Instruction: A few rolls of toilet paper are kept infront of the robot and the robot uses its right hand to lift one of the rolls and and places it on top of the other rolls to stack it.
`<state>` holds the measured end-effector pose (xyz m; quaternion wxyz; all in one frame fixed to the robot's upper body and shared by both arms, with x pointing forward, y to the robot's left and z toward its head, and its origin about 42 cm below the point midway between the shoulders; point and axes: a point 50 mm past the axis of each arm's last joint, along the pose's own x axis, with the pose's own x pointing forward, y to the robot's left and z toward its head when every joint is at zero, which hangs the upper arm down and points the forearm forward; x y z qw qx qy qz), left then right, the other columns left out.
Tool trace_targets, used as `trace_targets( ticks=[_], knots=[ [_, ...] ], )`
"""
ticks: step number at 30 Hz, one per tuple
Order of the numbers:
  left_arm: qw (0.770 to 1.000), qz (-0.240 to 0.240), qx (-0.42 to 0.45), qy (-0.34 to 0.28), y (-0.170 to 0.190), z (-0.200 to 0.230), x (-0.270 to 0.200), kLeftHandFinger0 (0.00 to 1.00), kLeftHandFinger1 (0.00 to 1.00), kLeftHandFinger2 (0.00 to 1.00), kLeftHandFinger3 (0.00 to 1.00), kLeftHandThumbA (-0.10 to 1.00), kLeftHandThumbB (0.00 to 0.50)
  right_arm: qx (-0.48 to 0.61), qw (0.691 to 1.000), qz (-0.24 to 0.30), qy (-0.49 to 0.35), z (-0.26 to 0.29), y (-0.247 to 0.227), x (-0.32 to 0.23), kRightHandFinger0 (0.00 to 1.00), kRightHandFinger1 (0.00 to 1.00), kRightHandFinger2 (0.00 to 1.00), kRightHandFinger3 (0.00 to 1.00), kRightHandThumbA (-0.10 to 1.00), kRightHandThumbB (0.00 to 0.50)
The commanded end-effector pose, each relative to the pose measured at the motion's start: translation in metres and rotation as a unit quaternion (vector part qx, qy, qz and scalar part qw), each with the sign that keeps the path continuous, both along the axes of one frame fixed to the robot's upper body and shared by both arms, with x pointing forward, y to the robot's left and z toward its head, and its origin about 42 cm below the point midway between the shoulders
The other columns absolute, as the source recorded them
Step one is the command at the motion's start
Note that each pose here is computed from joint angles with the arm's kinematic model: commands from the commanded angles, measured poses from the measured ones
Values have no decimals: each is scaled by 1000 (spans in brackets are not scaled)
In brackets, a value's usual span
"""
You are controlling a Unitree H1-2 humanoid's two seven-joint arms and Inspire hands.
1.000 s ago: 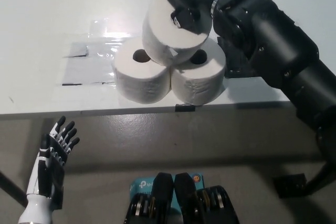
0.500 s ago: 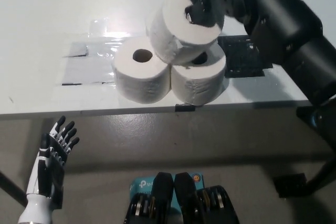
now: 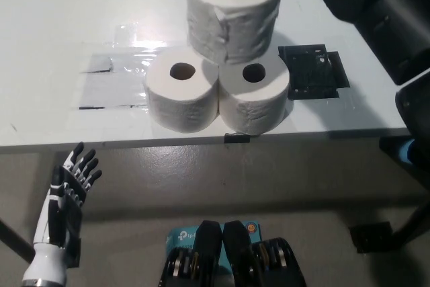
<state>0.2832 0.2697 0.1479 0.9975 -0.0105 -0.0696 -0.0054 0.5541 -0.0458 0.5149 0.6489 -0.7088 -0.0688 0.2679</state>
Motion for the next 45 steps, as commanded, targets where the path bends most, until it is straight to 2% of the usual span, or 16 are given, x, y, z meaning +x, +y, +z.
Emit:
trace_targets(
  ticks=[1, 5, 7, 13, 17, 21, 23, 29, 30, 32, 34, 36, 38, 43, 45],
  knots=[
    [999, -12, 12, -29, 0, 15, 3, 1000, 1000, 1000, 1000, 1000, 500, 56, 997, 32, -49, 55, 14, -16, 1000, 1000, 1000, 1000, 908, 463],
    [999, -8, 17, -31, -1, 18, 3, 1000, 1000, 1000, 1000, 1000, 500, 47, 996, 42, -57, 51, 15, -14, 1000, 1000, 1000, 1000, 923, 467],
    [999, -6, 12, -33, 0, 19, 3, 1000, 1000, 1000, 1000, 1000, 500, 48, 997, 33, -48, 45, 14, -11, 1000, 1000, 1000, 1000, 869, 457],
    [999, -8, 12, -38, 1, 20, 5, 1000, 1000, 1000, 1000, 1000, 500, 23, 998, 16, -50, 29, 8, -5, 1000, 1000, 1000, 1000, 848, 497],
    [999, -8, 21, -44, 3, 21, 6, 1000, 1000, 1000, 1000, 1000, 500, 15, 998, 4, -54, 13, 3, 5, 1000, 1000, 1000, 1000, 835, 499],
    [999, -6, 14, -39, 1, 20, 5, 1000, 1000, 1000, 1000, 1000, 500, -10, 998, -3, -69, -14, 2, 14, 1000, 1000, 1000, 1000, 746, 429],
    [999, -8, 13, -39, 0, 19, 4, 1000, 1000, 1000, 1000, 1000, 500, -17, 997, -8, -70, -29, 2, 19, 1000, 1000, 1000, 1000, 722, 426],
    [999, -9, 14, -42, -2, 22, 5, 1000, 1000, 1000, 1000, 1000, 500, -36, 997, -23, -65, -47, 5, 25, 1000, 1000, 1000, 1000, 760, 413],
    [999, -9, 12, -42, -2, 22, 5, 1000, 1000, 1000, 1000, 1000, 500, -33, 997, -23, -66, -45, 5, 26, 1000, 1000, 1000, 1000, 797, 420],
    [999, -11, 10, -43, -2, 22, 5, 1000, 1000, 1000, 1000, 1000, 500, -19, 997, -17, -75, -36, 3, 25, 1000, 1000, 1000, 1000, 829, 418],
    [999, -10, 11, -46, -1, 25, 9, 1000, 1000, 1000, 1000, 1000, 500, 11, 997, -18, -76, -21, 2, 24, 1000, 1000, 1000, 1000, 814, 412],
    [999, -11, 14, -46, 0, 24, 10, 1000, 1000, 1000, 1000, 1000, 473, 21, 996, -18, -87, -3, 0, 23, 1000, 1000, 1000, 1000, 890, 419],
    [999, -10, 17, -45, 1, 23, 8, 1000, 1000, 1000, 1000, 1000, 491, 31, 995, -14, -97, 11, -3, 21, 1000, 1000, 1000, 1000, 928, 413],
    [999, -9, 14, -37, 0, 18, 3, 1000, 1000, 1000, 1000, 1000, 498, 48, 994, -8, -95, 23, -14, 19, 1000, 1000, 1000, 1000, 909, 449],
    [999, -9, 22, -38, 0, 16, 2, 1000, 1000, 1000, 1000, 1000, 464, 50, 994, -6, -95, 26, -18, 17, 1000, 1000, 1000, 1000, 918, 455]
  ],
)
